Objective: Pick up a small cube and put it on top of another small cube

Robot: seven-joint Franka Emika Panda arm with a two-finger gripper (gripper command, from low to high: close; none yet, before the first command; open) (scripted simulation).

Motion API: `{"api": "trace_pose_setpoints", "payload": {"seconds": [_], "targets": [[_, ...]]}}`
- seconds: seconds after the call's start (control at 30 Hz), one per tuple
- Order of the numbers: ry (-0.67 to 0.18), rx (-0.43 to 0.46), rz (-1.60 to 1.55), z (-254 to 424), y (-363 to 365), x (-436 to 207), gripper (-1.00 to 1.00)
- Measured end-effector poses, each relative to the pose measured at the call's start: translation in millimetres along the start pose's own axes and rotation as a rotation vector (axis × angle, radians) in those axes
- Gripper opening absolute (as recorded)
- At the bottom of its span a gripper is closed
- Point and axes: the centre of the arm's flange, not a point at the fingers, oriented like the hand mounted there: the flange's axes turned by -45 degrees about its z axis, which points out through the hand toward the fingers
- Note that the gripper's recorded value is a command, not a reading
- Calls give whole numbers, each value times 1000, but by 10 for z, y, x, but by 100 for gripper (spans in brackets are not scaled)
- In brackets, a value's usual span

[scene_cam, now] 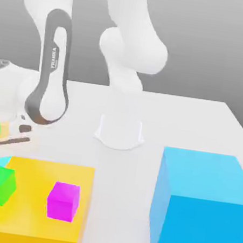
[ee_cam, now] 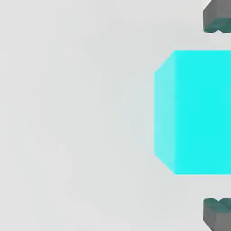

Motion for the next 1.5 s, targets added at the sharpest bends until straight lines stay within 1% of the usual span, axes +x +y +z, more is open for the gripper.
{"api": "trace_pose_setpoints", "payload": {"seconds": [0.17,0.37,0.47,0.73,0.9,1.07,1.2,1.33,1.4,1.5], "targets": [[-1,2,0,-5,-2,0,-100],[-2,5,-9,-580,-13,-23,-100],[-29,56,-111,-767,-153,-259,-100],[-99,191,-283,-981,-461,-569,-100],[-115,290,-385,-1124,-617,-746,-100],[-113,394,-489,-1290,-724,-956,-100],[-201,434,-655,-1506,-317,-1807,-100],[-307,414,-817,-1687,384,-2562,-100],[-361,396,-917,-1781,860,-2927,-100],[-457,350,-1117,-1962,1899,-3479,-100]]}}
